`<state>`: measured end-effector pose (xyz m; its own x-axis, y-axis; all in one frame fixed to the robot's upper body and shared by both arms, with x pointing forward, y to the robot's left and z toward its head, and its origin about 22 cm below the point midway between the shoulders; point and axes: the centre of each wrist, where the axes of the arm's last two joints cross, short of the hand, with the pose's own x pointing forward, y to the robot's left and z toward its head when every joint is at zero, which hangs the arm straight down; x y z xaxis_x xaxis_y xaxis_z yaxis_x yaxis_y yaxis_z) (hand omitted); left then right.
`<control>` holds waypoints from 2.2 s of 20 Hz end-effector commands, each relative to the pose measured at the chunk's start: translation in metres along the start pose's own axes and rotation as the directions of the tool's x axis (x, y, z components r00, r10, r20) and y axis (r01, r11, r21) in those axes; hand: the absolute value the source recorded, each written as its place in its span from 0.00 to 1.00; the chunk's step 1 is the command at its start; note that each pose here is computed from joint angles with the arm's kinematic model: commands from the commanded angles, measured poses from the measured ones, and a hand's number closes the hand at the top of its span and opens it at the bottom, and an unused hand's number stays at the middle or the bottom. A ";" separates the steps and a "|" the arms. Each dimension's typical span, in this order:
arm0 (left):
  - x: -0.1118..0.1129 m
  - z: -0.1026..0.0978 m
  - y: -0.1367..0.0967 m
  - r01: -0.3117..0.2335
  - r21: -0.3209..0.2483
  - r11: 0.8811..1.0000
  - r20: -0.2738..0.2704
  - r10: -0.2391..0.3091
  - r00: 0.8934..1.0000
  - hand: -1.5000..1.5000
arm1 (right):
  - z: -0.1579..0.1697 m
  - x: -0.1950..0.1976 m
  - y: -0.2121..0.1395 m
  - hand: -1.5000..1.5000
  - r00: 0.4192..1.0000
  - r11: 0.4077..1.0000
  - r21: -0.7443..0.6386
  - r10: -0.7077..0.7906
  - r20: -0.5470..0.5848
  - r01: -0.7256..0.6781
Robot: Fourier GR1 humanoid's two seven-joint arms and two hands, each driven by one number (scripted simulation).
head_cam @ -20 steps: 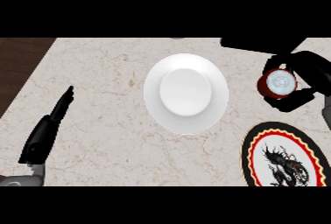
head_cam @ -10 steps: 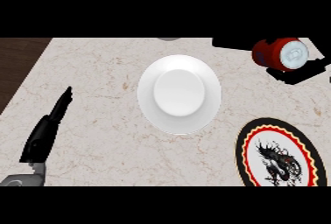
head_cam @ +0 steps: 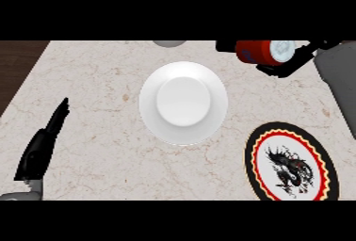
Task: Pick the can from the plate and place it in the plate
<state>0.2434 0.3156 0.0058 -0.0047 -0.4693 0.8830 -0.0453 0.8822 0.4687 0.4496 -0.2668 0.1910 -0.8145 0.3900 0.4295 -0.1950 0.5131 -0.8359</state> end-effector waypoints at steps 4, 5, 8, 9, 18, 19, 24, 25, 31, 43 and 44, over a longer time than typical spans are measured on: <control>-0.009 0.006 0.001 0.007 0.024 1.000 -0.014 -0.007 1.000 0.50 | -0.073 0.015 0.058 1.00 0.990 0.989 0.091 -0.127 0.066 0.120; -0.006 0.023 0.013 0.001 0.023 1.000 -0.024 -0.001 1.000 0.50 | -0.068 0.012 0.045 1.00 0.989 0.985 0.118 -0.135 0.060 0.127; -0.015 0.017 0.012 0.007 0.036 0.999 -0.034 -0.005 0.999 0.50 | -0.109 0.036 0.079 1.00 0.989 0.979 0.159 -0.139 0.041 0.131; -0.005 0.011 0.024 0.020 0.040 0.999 -0.035 -0.019 0.999 0.50 | -0.108 0.037 0.086 1.00 0.988 0.969 0.202 -0.151 0.032 0.142; -0.004 0.025 0.001 -0.003 0.046 0.999 -0.039 0.005 0.999 0.50 | -0.122 0.054 0.177 1.00 0.994 0.932 0.346 -0.113 -0.003 0.108; -0.009 0.016 -0.008 -0.001 0.056 0.998 -0.047 0.004 0.999 0.50 | -0.128 0.059 0.181 1.00 0.992 0.921 0.369 -0.129 -0.003 0.121; -0.008 0.013 -0.002 -0.018 0.024 1.000 -0.015 0.018 1.000 0.50 | -0.107 0.042 0.200 1.00 0.940 0.886 0.324 -0.281 -0.193 0.331; -0.011 0.015 0.011 0.013 0.014 1.000 -0.012 -0.012 1.000 0.50 | -0.099 0.038 0.209 1.00 0.949 0.906 0.312 -0.219 -0.229 0.285; 0.003 -0.006 -0.004 -0.007 0.003 1.000 -0.002 0.007 1.000 0.50 | -0.093 0.044 0.225 0.00 0.942 0.912 0.293 -0.210 -0.263 0.285; -0.021 0.012 0.004 0.009 0.028 1.000 -0.022 -0.009 1.000 0.50 | -0.089 0.015 0.162 0.00 0.787 0.836 -0.150 -0.548 -0.284 0.528; -0.003 0.001 0.005 -0.014 0.018 1.000 -0.014 0.014 1.000 0.50 | -0.091 0.014 0.155 0.00 0.759 0.810 -0.178 -0.586 -0.284 0.559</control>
<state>0.2324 0.3243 -0.0022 0.0124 -0.4701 0.8825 -0.0690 0.8801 0.4698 0.4481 -0.0916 0.0875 -0.4155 0.2679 0.8693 -0.5456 0.6912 -0.4738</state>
